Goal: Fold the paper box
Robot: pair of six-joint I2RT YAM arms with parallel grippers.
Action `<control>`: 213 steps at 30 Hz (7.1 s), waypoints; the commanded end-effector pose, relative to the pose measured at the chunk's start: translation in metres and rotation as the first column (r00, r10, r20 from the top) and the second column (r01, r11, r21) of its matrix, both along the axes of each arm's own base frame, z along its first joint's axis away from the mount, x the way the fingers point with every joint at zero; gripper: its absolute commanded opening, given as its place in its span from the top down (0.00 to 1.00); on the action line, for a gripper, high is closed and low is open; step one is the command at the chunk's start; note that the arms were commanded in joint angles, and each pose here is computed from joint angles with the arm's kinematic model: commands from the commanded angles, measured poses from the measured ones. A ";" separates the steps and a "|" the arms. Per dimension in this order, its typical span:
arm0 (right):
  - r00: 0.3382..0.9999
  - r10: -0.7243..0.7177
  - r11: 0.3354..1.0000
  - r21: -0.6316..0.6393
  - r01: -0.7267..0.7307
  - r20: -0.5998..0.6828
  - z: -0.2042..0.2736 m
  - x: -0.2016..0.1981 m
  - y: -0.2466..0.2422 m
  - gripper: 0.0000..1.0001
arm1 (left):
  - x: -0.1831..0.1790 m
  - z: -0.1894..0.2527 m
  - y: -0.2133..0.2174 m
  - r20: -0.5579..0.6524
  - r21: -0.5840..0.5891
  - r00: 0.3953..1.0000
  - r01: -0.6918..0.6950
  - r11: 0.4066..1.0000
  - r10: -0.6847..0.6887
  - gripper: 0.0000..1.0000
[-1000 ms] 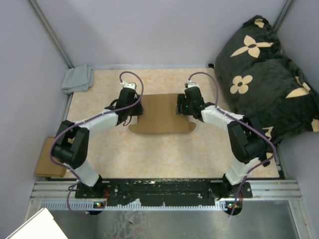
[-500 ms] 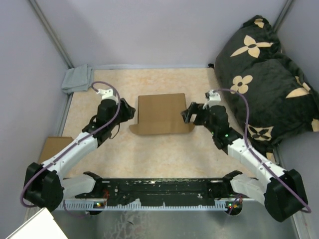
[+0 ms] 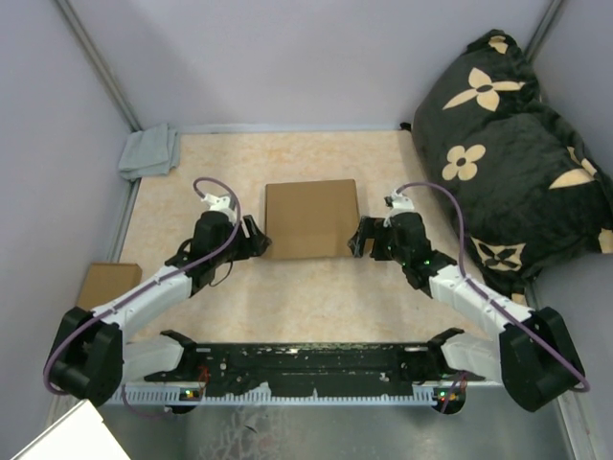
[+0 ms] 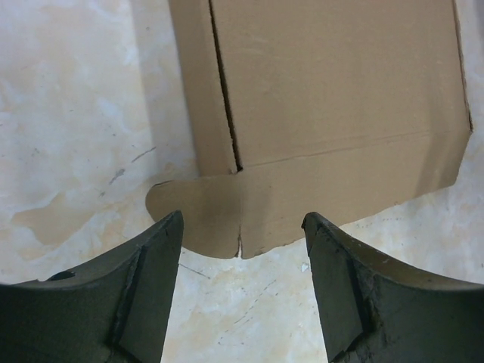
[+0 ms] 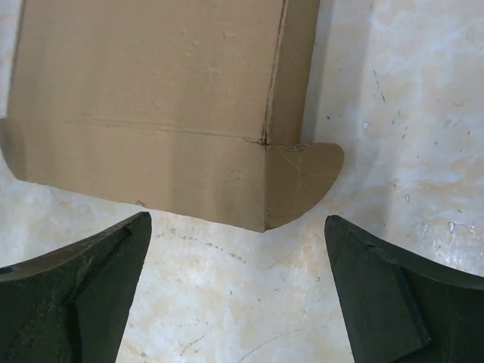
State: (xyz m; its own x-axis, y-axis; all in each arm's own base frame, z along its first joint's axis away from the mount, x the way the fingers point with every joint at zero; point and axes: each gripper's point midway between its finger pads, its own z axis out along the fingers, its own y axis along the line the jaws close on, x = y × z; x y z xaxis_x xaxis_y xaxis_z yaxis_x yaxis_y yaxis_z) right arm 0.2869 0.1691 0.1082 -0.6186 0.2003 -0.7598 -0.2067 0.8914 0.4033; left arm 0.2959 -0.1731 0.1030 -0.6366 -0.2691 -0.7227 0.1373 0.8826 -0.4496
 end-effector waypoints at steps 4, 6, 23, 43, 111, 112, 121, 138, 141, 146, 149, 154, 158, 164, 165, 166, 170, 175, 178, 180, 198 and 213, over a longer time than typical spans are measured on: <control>0.999 0.000 0.998 -0.057 -0.003 -0.040 -0.004 0.023 0.008 0.04 | 0.008 0.008 -0.016 0.013 -0.012 0.997 0.082 0.997 -0.082 0.28; 0.999 0.004 0.998 -0.058 -0.006 -0.044 -0.006 0.025 0.010 0.04 | 0.008 0.003 -0.020 -0.005 -0.002 0.994 0.110 0.994 -0.110 0.28; 0.993 0.096 0.984 -0.144 -0.104 -0.063 -0.015 0.019 0.043 0.08 | -0.004 -0.020 -0.034 -0.129 0.055 0.974 0.192 0.980 -0.184 0.30; 0.985 0.158 0.982 -0.090 -0.163 -0.064 0.012 0.004 0.052 0.11 | -0.015 0.001 -0.044 -0.161 0.005 0.959 0.236 0.972 -0.232 0.34; 0.970 0.215 0.964 -0.135 -0.230 -0.113 -0.018 0.015 0.064 0.10 | -0.004 -0.022 -0.045 -0.184 0.029 0.962 0.210 0.977 -0.201 0.37; 0.970 0.216 0.964 -0.132 -0.231 -0.115 -0.017 0.014 0.064 0.10 | -0.004 -0.020 -0.045 -0.186 0.028 0.962 0.211 0.977 -0.202 0.38; 0.967 0.181 0.965 -0.159 -0.210 -0.179 -0.010 0.008 0.056 0.12 | -0.014 -0.012 -0.039 -0.257 0.049 0.948 0.208 0.977 -0.189 0.42; 0.962 0.139 0.974 -0.140 -0.175 -0.237 0.006 0.001 0.051 0.22 | -0.019 -0.004 -0.032 -0.278 0.065 0.947 0.187 0.980 -0.162 0.44; 0.962 0.137 0.976 -0.135 -0.172 -0.236 0.010 0.000 0.049 0.24 | -0.017 0.001 -0.031 -0.273 0.063 0.950 0.173 0.983 -0.150 0.45; 0.959 0.142 0.977 -0.121 -0.176 -0.245 0.011 0.000 0.048 0.30 | -0.017 0.006 -0.034 -0.267 0.050 0.951 0.176 0.983 -0.157 0.47; 0.958 0.143 0.978 -0.111 -0.175 -0.250 0.011 0.001 0.047 0.33 | -0.017 0.006 -0.035 -0.270 0.044 0.949 0.182 0.982 -0.164 0.48; 0.958 0.146 0.980 -0.096 -0.174 -0.247 0.013 0.003 0.045 0.37 | -0.020 0.008 -0.037 -0.272 0.026 0.945 0.194 0.981 -0.180 0.49; 0.958 0.148 0.982 -0.082 -0.173 -0.245 0.016 0.004 0.045 0.39 | -0.020 0.013 -0.040 -0.267 0.004 0.943 0.205 0.979 -0.197 0.50; 0.958 0.150 0.983 -0.069 -0.171 -0.244 0.019 0.004 0.044 0.39 | -0.021 0.022 -0.041 -0.250 -0.024 0.946 0.208 0.978 -0.207 0.51; 0.958 0.149 0.983 -0.067 -0.171 -0.246 0.019 0.004 0.044 0.40 | -0.021 0.023 -0.041 -0.249 -0.029 0.946 0.207 0.978 -0.208 0.51; 0.958 0.151 0.983 -0.065 -0.171 -0.245 0.020 0.004 0.044 0.40 | -0.021 0.026 -0.041 -0.246 -0.035 0.947 0.206 0.978 -0.209 0.52; 0.956 0.160 0.983 -0.053 -0.178 -0.247 0.020 0.004 0.045 0.40 | -0.020 0.031 -0.040 -0.227 -0.047 0.952 0.200 0.979 -0.205 0.52; 0.954 0.169 0.982 -0.037 -0.183 -0.248 0.021 0.003 0.046 0.40 | -0.022 0.027 -0.040 -0.241 -0.051 0.948 0.202 0.978 -0.208 0.52; 0.954 0.169 0.983 -0.029 -0.182 -0.249 0.021 0.003 0.046 0.40 | -0.023 0.024 -0.039 -0.246 -0.055 0.946 0.204 0.977 -0.211 0.52; 0.954 0.169 0.983 -0.027 -0.181 -0.246 0.021 0.004 0.046 0.40 | -0.023 0.022 -0.039 -0.252 -0.053 0.945 0.201 0.978 -0.208 0.52; 0.948 0.142 0.984 -0.061 -0.166 -0.286 -0.013 0.006 0.041 0.40 | -0.028 -0.032 -0.031 -0.346 -0.008 0.921 0.188 0.982 -0.179 0.53; 0.934 0.122 0.981 -0.103 -0.165 -0.336 -0.034 -0.007 0.030 0.36 | -0.021 -0.013 -0.033 -0.307 -0.012 0.935 0.184 0.983 -0.179 0.54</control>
State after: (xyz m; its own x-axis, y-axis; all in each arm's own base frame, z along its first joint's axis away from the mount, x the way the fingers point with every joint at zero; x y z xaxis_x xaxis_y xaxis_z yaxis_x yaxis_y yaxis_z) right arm 0.2780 0.1977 0.0738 -0.8578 0.0020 -0.5141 -0.2068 0.9142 0.3485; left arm 0.2650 -0.1987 0.0687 -0.8883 -0.1033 -0.4475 0.1250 0.8832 -0.4520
